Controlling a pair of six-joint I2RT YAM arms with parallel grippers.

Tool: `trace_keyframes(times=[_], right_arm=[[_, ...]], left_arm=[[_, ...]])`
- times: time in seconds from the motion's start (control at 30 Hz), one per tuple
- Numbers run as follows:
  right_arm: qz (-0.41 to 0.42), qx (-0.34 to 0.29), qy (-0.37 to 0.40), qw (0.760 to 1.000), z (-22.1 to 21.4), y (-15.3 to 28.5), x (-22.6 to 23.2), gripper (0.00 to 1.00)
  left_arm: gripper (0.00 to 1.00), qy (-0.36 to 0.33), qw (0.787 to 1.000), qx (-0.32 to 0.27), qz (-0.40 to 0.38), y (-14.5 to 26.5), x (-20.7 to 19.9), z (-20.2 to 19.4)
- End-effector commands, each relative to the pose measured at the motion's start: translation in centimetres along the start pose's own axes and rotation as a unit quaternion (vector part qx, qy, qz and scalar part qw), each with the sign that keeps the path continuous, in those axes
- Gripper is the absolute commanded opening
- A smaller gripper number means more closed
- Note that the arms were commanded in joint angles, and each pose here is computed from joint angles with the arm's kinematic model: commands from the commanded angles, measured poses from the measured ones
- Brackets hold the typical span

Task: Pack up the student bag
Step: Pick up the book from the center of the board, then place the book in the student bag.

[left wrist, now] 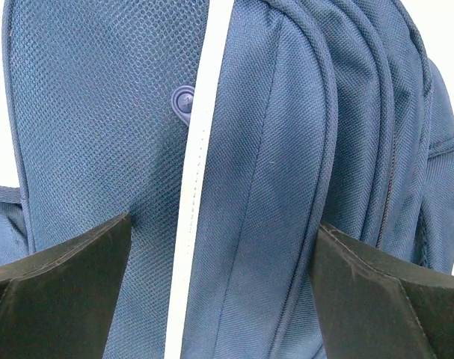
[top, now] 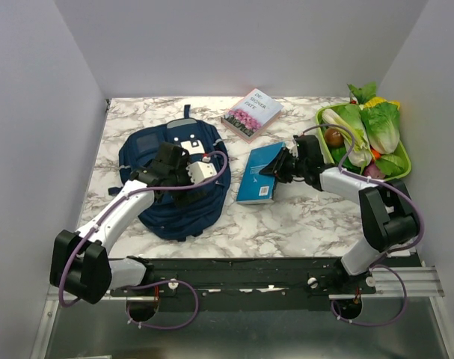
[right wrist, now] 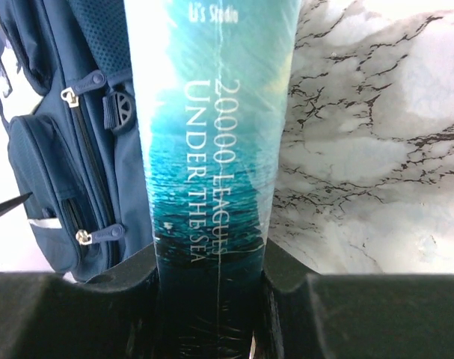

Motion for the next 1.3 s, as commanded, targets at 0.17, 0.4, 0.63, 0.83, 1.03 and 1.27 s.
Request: trace_keyframes(times=[0.17, 0.4, 0.63, 0.83, 1.03, 1.27], right_arm=[[0.093, -0.006, 0.026, 0.995, 0.1, 3.2, 3.8, 0.01], [0.133, 0.005, 0.025, 0.991, -0.9, 5.4, 4.9, 0.01], [0.212, 0.027, -0.001, 0.977, -2.1, 7.2, 6.6, 0.01], [0.243, 0.061, -0.001, 0.968, -3.3, 6.7, 8.2, 0.01], [0.262, 0.098, -0.013, 0.96, -4.6, 6.1, 9.2, 0.01], [0.281, 0.177, -0.08, 0.94, -5.2, 3.0, 9.8, 0.01]], left_arm=[[0.34, 0.019, 0.998, -0.044, 0.029, 0.7, 3.4, 3.7], [0.0, 0.05, 0.995, -0.082, 0.033, 2.7, 6.1, 7.5], [0.0, 0.06, 0.987, -0.147, 0.041, 6.7, 7.1, 10.8], [0.0, 0.078, 0.979, -0.187, 0.017, 8.8, 7.3, 12.9], [0.0, 0.078, 0.976, -0.202, 0.015, 8.9, 7.5, 13.4], [0.0, 0.088, 0.974, -0.207, -0.007, 8.3, 7.1, 13.5]])
Point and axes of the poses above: each gripper's point midway between its finger pads, its own y axis back along the fingers, its own x axis along the line the jaws close on, z = x × y, the point moved 7 cm from there along y, back along the fingers, and after that the axes turned 6 degrees about -y, right-handed, at the moved point
